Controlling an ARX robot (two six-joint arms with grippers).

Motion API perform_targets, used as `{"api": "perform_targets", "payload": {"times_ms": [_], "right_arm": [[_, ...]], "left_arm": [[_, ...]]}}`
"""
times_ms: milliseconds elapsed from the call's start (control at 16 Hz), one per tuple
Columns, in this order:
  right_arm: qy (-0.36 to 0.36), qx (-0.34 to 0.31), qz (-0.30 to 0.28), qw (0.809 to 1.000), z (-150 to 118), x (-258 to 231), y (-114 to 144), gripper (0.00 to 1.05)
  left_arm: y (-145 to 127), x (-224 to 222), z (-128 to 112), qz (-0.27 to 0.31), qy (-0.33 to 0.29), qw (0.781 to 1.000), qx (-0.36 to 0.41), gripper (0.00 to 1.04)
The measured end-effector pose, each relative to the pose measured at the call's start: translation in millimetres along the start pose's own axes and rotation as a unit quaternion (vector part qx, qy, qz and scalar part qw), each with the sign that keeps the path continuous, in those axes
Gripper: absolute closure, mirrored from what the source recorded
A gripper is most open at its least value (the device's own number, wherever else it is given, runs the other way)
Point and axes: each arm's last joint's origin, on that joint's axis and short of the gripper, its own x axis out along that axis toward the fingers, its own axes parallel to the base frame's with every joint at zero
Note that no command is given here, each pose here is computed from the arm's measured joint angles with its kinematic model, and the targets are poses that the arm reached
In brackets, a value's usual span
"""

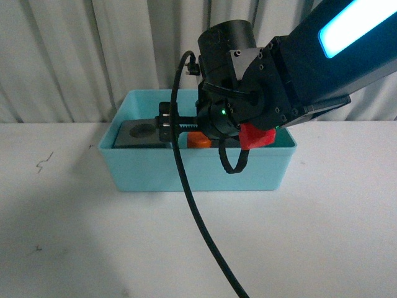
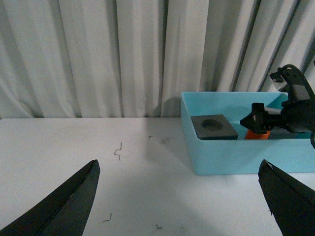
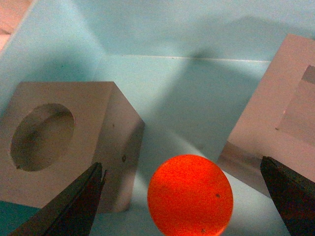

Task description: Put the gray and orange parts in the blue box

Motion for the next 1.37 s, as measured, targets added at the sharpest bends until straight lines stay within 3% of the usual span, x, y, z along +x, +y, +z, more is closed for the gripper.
{"api": "perform_targets", "payload": {"times_ms": [250,374,499,624,749,811,936,998,1123,1248,1372], "right_arm": [[-0.030,0.004,0.009,0.999,17,-28,-3,0.06],[-0.094,0.004,0.013,0.996,45,-79,-6,0.06],[-0.134,0.009,-0.016,0.991,48,-144,-27,0.06],[-0.116,0.039,-0.078,0.989,7,-226,-54,0.06],[-0.058,0.079,-0.161,0.982,-65,-303,-61,0.06],[-0.038,0.090,-0.179,0.979,-86,-317,-59,0.06],[-0.039,0.114,-0.184,0.976,-95,-325,-59,0.06],[-0.113,0.117,-0.173,0.971,-89,-321,-60,0.11],[-0.235,0.039,-0.152,0.959,-113,-327,-75,0.34],[-0.300,-0.009,-0.160,0.941,-112,-342,-83,0.56],[-0.301,-0.031,-0.164,0.939,-119,-351,-90,0.82]], "left_arm": [[0,0,0,0.000,0.000,1.000,0.000,0.07],[0,0,0,0.000,0.000,1.000,0.000,0.07],[0,0,0,0.000,0.000,1.000,0.000,0.07],[0,0,0,0.000,0.000,1.000,0.000,0.07],[0,0,0,0.000,0.000,1.000,0.000,0.07],[0,0,0,0.000,0.000,1.000,0.000,0.07],[0,0,0,0.000,0.000,1.000,0.000,0.07],[0,0,0,0.000,0.000,1.000,0.000,0.07],[0,0,0,0.001,0.000,1.000,0.000,0.07],[0,0,0,0.000,0.000,1.000,0.000,0.07],[0,0,0,0.000,0.000,1.000,0.000,0.07]]}}
